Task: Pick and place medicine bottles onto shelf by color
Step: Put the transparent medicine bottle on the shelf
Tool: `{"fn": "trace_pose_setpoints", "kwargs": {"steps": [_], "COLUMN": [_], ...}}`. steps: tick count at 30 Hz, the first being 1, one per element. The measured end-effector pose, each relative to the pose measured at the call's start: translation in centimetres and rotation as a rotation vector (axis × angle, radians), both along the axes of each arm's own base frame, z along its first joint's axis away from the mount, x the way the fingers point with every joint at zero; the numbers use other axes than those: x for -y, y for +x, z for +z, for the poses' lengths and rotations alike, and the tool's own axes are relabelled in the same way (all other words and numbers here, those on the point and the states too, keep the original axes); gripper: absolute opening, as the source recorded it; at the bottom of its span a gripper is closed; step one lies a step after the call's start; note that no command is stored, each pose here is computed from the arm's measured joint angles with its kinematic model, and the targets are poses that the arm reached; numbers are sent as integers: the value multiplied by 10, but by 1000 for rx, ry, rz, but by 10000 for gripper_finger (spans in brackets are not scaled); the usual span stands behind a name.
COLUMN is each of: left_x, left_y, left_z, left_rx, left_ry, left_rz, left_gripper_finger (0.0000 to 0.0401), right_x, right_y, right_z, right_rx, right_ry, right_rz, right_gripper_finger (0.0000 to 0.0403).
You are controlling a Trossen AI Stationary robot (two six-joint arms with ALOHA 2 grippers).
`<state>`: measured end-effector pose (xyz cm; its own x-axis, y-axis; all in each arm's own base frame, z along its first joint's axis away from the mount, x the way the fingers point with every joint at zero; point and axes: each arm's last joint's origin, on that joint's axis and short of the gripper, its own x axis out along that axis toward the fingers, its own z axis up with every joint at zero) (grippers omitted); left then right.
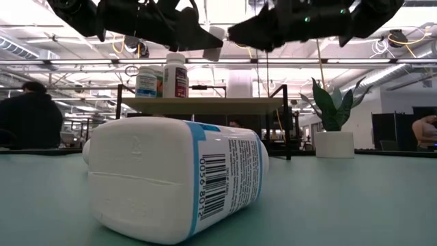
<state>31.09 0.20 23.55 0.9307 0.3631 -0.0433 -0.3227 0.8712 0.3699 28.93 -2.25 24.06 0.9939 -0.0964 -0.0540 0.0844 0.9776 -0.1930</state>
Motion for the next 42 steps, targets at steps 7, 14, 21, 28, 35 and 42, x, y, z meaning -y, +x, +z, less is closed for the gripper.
{"fn": "trace_pose_setpoints", "kwargs": {"steps": [7,14,21,28,35,42], "left_x": [0,1,-3,-6,-6,-6], "left_y": [0,1,1,1,1,1], "left_z": [-1,-3,-5,-8,-9,-9], "left_rx": [-9,-12,-27,-61,-67,-65], "left_ry": [-9,-72,-90,-121,-123,-123], "left_rz": [-10,-124,-128,-200,-200,-201], "left_gripper_finger": [165,160,163,165,160,168], "right_x": [-13,-6,-4,-5,-5,-3], "right_y": [1,1,10,18,18,18], "right_z": [6,11,-8,-19,-18,-18], "right_rx": [61,114,57,54,69,73], "right_ry": [-103,-57,30,39,44,49], "right_rz": [44,17,87,113,113,105], "right_gripper_finger": [252,300,309,302,301,301]}}
